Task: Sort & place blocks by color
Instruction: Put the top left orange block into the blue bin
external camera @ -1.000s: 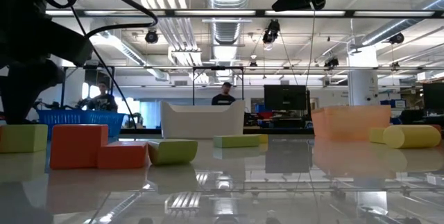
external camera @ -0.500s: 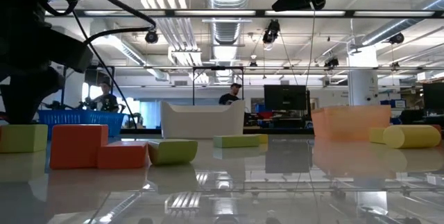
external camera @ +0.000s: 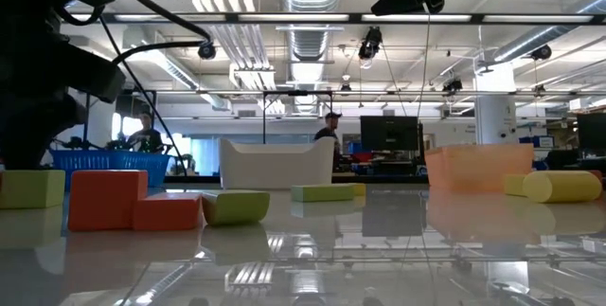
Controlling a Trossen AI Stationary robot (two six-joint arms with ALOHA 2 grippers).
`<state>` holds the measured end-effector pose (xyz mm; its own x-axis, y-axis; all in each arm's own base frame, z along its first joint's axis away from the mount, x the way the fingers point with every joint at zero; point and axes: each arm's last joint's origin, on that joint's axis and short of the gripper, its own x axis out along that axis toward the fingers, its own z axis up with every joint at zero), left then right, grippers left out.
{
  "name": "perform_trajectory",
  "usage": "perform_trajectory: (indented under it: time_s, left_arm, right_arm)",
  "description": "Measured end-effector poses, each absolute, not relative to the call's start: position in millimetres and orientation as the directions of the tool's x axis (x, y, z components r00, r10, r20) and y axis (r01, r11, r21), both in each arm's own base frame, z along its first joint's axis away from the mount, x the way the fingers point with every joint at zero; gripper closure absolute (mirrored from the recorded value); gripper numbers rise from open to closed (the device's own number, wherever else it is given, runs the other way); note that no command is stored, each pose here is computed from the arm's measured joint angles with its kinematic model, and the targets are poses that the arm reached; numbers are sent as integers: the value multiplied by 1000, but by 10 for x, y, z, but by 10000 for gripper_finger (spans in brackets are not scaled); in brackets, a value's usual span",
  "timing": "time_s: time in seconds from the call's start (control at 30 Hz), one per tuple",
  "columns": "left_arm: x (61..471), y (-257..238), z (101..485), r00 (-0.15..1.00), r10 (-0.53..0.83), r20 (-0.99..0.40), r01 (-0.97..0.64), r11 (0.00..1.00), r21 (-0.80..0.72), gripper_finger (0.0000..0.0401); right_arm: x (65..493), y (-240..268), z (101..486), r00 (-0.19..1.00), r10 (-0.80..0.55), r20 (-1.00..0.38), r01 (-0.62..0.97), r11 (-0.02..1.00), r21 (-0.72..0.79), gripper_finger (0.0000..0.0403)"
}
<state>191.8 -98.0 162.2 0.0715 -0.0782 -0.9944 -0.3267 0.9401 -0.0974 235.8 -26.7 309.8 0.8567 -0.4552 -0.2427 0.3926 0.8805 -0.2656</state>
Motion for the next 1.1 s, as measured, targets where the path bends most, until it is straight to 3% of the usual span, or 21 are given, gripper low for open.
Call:
perform_trajectory:
  time_s: [0.4, 0.7, 0.93, 1.1]
  left_arm:
    - [2022, -1027, 2159, 9, -57, -998, -333, 941, -56, 130]
    - [2281, -939, 2877, 183, -61, -981, -316, 942, -117, 121]
    - [2433, -709, 3218, 311, -28, -950, -238, 965, -106, 119]
    - [2479, -433, 3280, 294, 10, -956, -177, 983, -44, 118]
  right_arm:
    - [2358, -267, 3098, 857, -455, -243, 393, 881, -265, 330]
    - [2358, -267, 3097, 857, -455, -243, 397, 882, -254, 330]
    - [2348, -266, 3061, 847, -455, -277, 387, 883, -265, 330]
    - [2335, -265, 3036, 838, -454, -303, 384, 885, -264, 330]
